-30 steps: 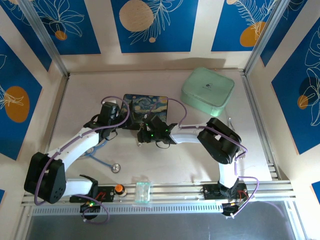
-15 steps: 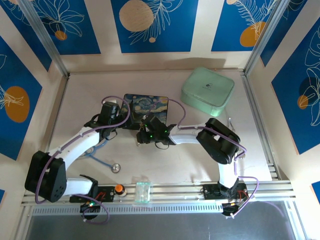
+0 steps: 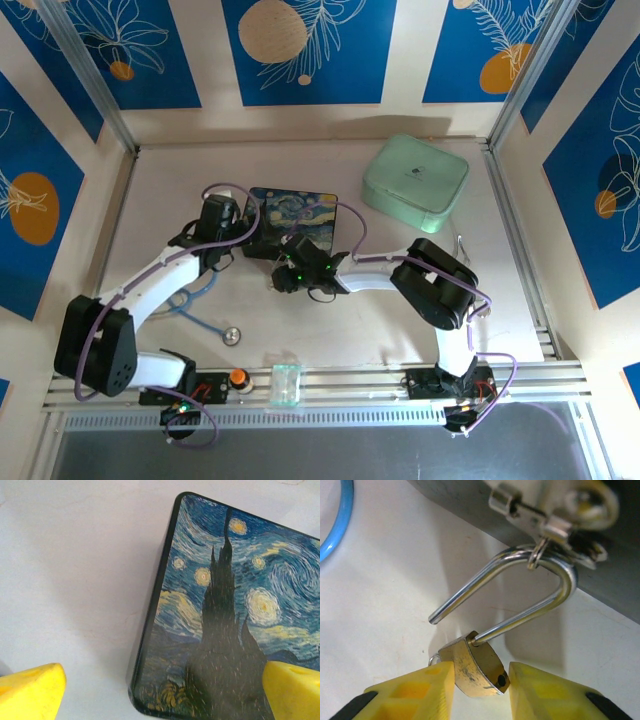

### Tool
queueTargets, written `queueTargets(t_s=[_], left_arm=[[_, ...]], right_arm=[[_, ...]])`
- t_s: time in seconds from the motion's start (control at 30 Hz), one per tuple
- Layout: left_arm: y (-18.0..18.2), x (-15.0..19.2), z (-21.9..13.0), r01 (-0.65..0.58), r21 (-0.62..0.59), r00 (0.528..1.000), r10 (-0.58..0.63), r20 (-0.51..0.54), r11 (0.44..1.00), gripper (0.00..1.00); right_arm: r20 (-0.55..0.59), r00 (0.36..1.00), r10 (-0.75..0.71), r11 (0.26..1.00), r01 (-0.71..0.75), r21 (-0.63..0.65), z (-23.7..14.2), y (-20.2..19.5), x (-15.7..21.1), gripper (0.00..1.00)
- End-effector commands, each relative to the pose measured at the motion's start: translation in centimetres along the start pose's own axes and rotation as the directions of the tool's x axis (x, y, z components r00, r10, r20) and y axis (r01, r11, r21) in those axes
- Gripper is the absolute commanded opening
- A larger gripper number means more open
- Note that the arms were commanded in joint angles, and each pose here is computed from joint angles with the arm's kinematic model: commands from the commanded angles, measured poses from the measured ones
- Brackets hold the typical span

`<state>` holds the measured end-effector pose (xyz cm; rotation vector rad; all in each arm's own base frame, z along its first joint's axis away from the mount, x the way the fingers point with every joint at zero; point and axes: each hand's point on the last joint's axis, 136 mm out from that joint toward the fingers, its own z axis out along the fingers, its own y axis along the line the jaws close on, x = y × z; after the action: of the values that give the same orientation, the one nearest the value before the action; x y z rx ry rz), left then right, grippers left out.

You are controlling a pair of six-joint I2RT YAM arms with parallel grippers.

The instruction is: Unlock the padlock with the key

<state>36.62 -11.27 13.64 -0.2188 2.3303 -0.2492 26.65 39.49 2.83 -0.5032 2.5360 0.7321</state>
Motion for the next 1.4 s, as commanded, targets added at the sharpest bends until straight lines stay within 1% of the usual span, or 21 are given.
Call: queueTargets(t_s=[0.0,0.07,0.2,0.27,0.37,0.5,0.57,0.67,0.77,0.87,0.97,1.07,1.1,1.13,1.2,1.3,1.37], left_arm=[[-0.2,-2.2,0.5,-0.007,-0.004,0.999,0.007,0.042,1.000,1.00],[0.0,-2.4,1.0,-0.016,-0.019,0.999,0.017,0.046,1.000,1.00],[0.1,-3.0,1.6,-0.018,-0.034,0.998,0.020,0.052,0.999,1.00],[0.0,-3.1,1.7,-0.018,-0.031,0.998,0.019,0.054,0.999,0.99],[-0.1,-3.4,1.8,-0.022,-0.034,0.998,0.024,0.058,0.999,1.00],[0.1,-3.7,1.9,-0.030,-0.043,0.998,0.033,0.061,0.999,1.00],[0.2,-3.7,2.0,-0.034,-0.048,0.997,0.037,0.061,0.998,1.00],[0.4,-3.8,2.2,-0.043,-0.058,0.997,0.046,0.060,0.997,1.00],[0.8,-4.0,2.8,-0.061,-0.087,0.996,0.066,0.062,0.994,1.00],[1.5,-3.7,4.0,-0.077,-0.117,0.995,0.083,0.048,0.990,1.00],[1.4,-2.9,4.9,-0.089,-0.103,0.995,0.093,0.033,0.991,1.00],[1.1,-2.2,5.4,-0.089,-0.077,0.996,0.090,0.013,0.993,1.00],[1.0,-1.9,5.5,-0.088,-0.065,0.996,0.088,0.009,0.994,0.97],[0.9,-1.8,5.6,-0.083,-0.057,0.996,0.084,0.009,0.995,0.94],[1.0,-1.1,5.5,-0.076,-0.053,0.997,0.076,-0.010,0.996,0.87],[0.9,-0.1,5.4,-0.050,-0.035,0.998,0.049,-0.030,0.998,0.77],[0.7,0.7,5.1,-0.044,-0.018,0.998,0.043,-0.046,0.999,0.72]], right_arm=[[-0.136,0.987,0.088,0.989,-0.070,0.130,1.1,-3.8,4.4,0.33],[-0.140,0.984,0.106,0.987,-0.087,0.137,1.2,-4.1,4.3,0.35],[-0.132,0.986,0.103,0.989,-0.087,0.119,1.1,-3.2,3.8,0.49],[-0.122,0.988,0.098,0.990,-0.083,0.118,1.1,-2.6,3.5,0.54],[-0.125,0.987,0.101,0.983,-0.080,0.163,1.7,-2.7,3.4,0.56],[-0.144,0.982,0.125,0.963,-0.085,0.257,2.4,-4.3,4.0,0.55],[-0.149,0.979,0.136,0.959,-0.093,0.268,2.6,-4.8,4.5,0.55],[-0.144,0.980,0.137,0.965,-0.099,0.244,2.9,-4.7,4.6,0.48],[-0.134,0.979,0.154,0.972,-0.126,0.198,3.0,-4.3,4.3,0.37],[-0.135,0.977,0.167,0.971,-0.139,0.193,3.0,-4.3,4.3,0.31],[-0.139,0.974,0.179,0.973,-0.153,0.175,2.7,-4.2,4.5,0.26],[-0.138,0.964,0.226,0.971,-0.210,0.117,2.1,-3.9,4.6,0.23],[-0.137,0.959,0.248,0.967,-0.237,0.092,1.9,-3.9,4.6,0.21],[-0.137,0.954,0.266,0.964,-0.259,0.065,1.7,-3.9,4.6,0.16],[-0.141,0.937,0.319,0.947,-0.322,0.000,1.4,-4.0,4.5,0.12],[-0.130,0.915,0.383,0.916,-0.394,-0.076,1.0,-4.5,4.3,0.11],[-0.114,0.908,0.403,0.906,-0.414,-0.089,0.4,-5.0,4.4,0.11]])
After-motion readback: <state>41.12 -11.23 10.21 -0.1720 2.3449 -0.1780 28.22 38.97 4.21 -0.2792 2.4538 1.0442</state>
